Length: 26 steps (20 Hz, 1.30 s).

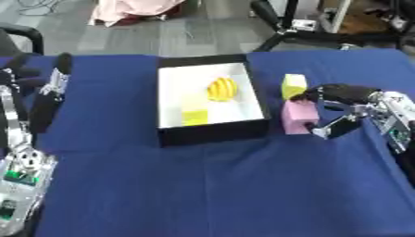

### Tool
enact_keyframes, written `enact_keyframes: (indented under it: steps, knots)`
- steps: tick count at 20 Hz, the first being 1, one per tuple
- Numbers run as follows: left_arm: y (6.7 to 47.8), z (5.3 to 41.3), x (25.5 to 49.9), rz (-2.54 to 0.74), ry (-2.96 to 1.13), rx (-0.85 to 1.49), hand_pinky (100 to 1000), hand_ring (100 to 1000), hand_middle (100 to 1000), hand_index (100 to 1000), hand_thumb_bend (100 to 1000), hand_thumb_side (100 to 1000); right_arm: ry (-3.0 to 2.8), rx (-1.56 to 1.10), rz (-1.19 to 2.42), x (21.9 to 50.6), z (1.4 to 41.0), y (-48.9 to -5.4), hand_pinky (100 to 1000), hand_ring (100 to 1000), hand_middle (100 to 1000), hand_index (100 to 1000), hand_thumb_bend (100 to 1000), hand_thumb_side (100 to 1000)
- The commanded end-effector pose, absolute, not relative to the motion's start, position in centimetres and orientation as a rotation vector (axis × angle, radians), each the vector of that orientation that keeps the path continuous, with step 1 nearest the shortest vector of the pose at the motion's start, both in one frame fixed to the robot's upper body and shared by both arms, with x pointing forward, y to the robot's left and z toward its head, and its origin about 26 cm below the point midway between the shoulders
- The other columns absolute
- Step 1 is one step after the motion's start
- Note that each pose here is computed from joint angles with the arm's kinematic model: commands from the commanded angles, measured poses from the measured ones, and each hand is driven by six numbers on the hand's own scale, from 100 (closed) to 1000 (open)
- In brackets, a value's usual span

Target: Pick up objects on the table and place them in the box.

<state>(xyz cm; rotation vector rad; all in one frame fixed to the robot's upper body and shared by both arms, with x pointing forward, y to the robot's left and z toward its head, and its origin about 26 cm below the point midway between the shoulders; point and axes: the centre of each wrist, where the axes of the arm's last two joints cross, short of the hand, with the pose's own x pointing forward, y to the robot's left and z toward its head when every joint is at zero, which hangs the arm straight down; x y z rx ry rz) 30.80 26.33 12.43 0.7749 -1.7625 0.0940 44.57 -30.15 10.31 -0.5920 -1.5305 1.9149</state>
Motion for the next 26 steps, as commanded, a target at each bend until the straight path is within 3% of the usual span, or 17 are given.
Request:
enact_keyframes:
  steps: [1,8,12,15,16,17,18,19,20,23,26]
  knots:
    - [26.5,13.0,30.8,0.095,-1.782,0.781,795,645,618,834,760,714,-1.696,-0.655,1.807,45.1,14.7,-30.8,885,770,418,930,100,218]
    - [25.8,13.4,30.9,0.096,-1.803,0.762,796,645,619,834,757,715,-1.911,-0.597,1.649,46.6,21.4,-28.2,880,775,429,926,100,199]
    - [24.2,13.7,31.2,0.096,-1.84,0.693,795,645,619,834,757,715,-1.848,-0.538,1.67,48.1,20.3,-25.5,882,783,449,932,100,201]
    - [23.0,13.8,31.4,0.092,-1.867,0.642,795,645,619,834,757,715,-1.807,-0.51,1.675,48.8,18.3,-24.2,882,801,565,945,100,200]
    - [22.8,13.8,31.4,0.087,-1.872,0.632,795,645,619,834,757,715,-1.8,-0.51,1.675,49.0,17.7,-24.0,882,801,565,945,100,200]
    - [22.6,13.8,31.4,0.083,-1.876,0.624,795,645,619,834,758,715,-1.788,-0.52,1.685,49.0,17.2,-23.9,902,854,761,980,100,275]
    - [22.5,13.8,31.4,0.08,-1.878,0.618,795,645,619,834,758,714,-1.776,-0.538,1.7,49.1,16.9,-23.8,905,861,779,983,100,309]
    - [22.5,13.8,31.4,0.078,-1.88,0.614,795,645,619,834,767,706,-1.767,-0.56,1.714,49.1,16.5,-23.8,922,901,879,995,100,502]
    - [22.5,13.8,31.4,0.076,-1.881,0.61,796,645,619,834,775,699,-1.762,-0.579,1.725,49.1,16.3,-23.8,931,921,933,999,100,555]
    - [22.4,13.6,31.4,0.068,-1.878,0.605,799,645,619,835,780,695,-1.771,-0.607,1.739,49.0,15.8,-24.2,951,956,1000,1000,100,682]
    - [22.6,13.4,31.3,0.062,-1.874,0.608,798,646,620,836,784,691,-1.802,-0.609,1.728,49.0,16.1,-25.0,966,974,1000,1000,100,683]
